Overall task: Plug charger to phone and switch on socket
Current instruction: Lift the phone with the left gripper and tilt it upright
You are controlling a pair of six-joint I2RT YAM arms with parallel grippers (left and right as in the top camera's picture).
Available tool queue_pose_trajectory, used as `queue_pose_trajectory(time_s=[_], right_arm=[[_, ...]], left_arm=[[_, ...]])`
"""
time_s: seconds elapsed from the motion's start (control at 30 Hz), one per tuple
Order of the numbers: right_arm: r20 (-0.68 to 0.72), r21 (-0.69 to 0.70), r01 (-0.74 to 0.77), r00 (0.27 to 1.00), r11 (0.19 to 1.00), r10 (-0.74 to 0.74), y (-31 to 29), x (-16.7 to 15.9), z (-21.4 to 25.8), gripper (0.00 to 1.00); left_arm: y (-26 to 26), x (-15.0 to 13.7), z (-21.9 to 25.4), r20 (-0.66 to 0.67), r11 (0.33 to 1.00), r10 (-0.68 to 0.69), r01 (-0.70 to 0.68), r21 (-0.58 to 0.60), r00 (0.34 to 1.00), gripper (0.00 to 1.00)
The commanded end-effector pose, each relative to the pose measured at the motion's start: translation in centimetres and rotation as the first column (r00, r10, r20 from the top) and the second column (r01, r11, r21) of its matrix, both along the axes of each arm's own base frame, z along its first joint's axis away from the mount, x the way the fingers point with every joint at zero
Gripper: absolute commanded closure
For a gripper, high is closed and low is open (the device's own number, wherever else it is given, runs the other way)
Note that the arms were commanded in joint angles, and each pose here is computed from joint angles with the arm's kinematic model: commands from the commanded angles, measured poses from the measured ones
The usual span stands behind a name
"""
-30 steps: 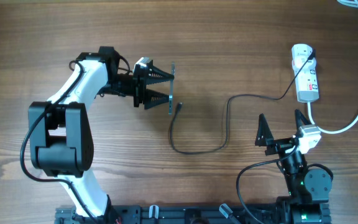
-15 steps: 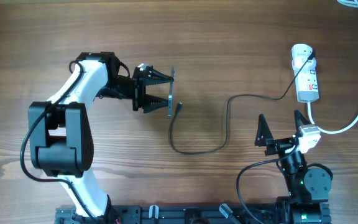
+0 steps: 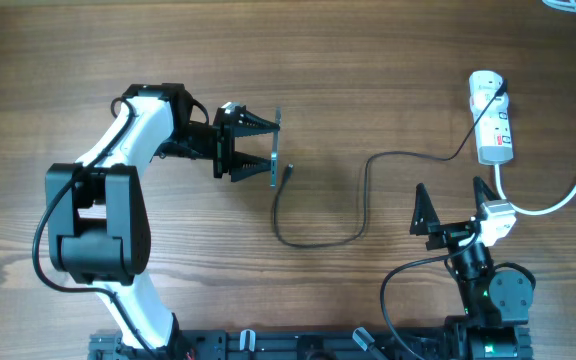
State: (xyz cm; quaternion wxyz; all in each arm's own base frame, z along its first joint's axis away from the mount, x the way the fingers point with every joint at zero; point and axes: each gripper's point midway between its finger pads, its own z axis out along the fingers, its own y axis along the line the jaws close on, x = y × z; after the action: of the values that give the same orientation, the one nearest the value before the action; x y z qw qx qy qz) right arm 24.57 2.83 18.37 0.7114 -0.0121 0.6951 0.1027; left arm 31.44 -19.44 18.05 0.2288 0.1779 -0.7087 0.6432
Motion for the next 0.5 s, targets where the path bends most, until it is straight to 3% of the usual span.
queue_pose_trajectory(time_s=[0.0, 0.47], right_arm=[[-0.004, 0.010, -0.019, 1.000, 1.000, 0.019, 0.33, -0.03, -0.08, 0.00], [-0.004, 0.010, -0.019, 1.000, 1.000, 0.019, 0.34, -0.03, -0.09, 0.00]], left_arm=[[0.09, 0.06, 1.80, 0.035, 0.998, 0.022, -0.020, -0.053, 0.999, 0.33], [0.09, 0.06, 1.80, 0.035, 0.998, 0.022, -0.020, -0.053, 0.999, 0.33]])
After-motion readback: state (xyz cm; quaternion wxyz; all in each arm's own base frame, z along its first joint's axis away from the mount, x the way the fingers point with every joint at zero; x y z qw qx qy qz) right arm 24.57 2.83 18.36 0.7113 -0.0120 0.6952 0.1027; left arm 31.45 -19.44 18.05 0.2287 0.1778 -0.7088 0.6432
